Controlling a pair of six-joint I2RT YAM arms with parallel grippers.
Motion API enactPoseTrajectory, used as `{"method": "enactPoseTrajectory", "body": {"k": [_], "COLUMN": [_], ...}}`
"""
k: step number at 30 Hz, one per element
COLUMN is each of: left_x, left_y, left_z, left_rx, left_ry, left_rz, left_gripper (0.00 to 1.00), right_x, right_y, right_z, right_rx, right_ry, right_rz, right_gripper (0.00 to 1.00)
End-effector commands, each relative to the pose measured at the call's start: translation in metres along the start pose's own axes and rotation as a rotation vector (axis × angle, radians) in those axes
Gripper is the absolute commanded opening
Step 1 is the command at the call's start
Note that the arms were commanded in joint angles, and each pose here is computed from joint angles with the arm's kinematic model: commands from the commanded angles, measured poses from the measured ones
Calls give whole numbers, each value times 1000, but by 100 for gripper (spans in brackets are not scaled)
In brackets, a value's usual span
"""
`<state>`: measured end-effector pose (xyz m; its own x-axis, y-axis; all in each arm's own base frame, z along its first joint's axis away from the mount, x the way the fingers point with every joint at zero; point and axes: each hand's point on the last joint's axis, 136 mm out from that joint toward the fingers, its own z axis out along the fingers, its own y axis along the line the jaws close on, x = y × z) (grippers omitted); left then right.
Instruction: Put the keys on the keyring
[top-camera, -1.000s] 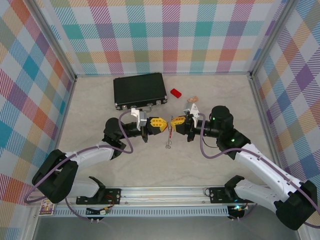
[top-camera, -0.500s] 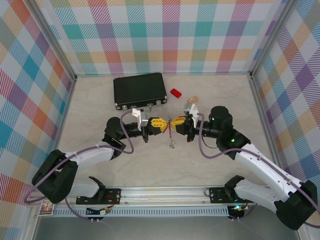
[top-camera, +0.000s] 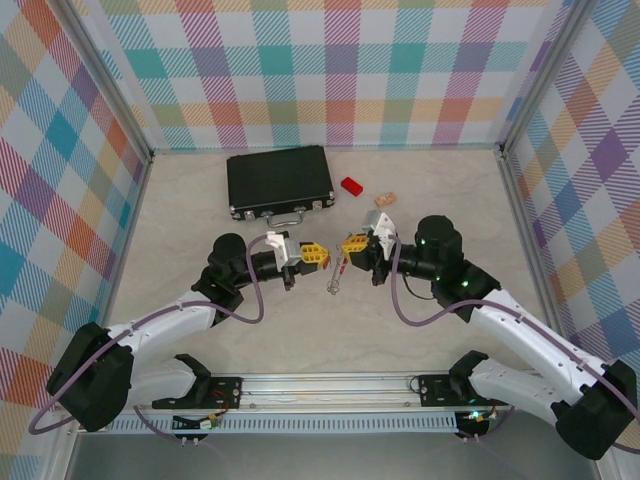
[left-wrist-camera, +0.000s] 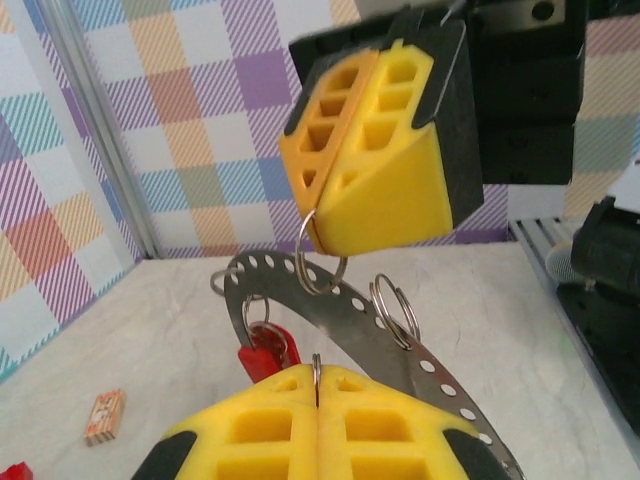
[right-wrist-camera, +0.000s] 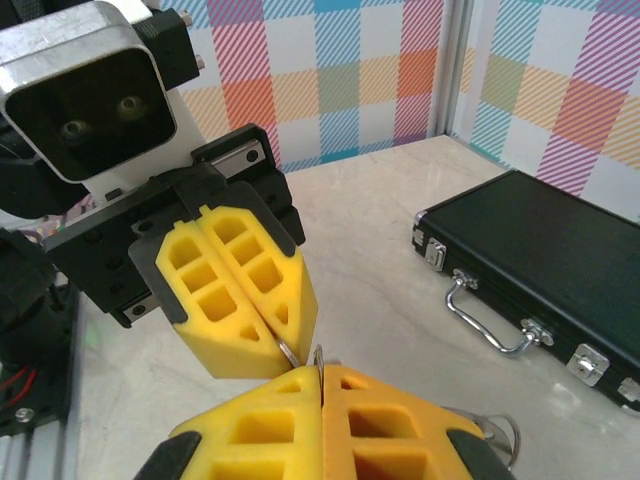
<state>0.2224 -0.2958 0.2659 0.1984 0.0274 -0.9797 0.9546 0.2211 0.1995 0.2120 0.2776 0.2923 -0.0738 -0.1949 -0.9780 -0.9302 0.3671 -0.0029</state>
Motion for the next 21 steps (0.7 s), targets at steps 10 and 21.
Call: {"method": "enactPoseTrajectory", "body": {"k": [10, 21], "left_x": [-20, -24], "left_y": [-13, -13], "left_z": [-6, -7], "left_rx": [44, 44], "left_ry": [-35, -51], "left_rz": [66, 56], "left_gripper": [0, 0], "right_x": [1, 5], "right_y": [5, 17], "right_z": [7, 9], "right_rx": [50, 7], "right_ry": [-1, 5], "right_rz": [-201, -212], "right_gripper": [0, 0]}}
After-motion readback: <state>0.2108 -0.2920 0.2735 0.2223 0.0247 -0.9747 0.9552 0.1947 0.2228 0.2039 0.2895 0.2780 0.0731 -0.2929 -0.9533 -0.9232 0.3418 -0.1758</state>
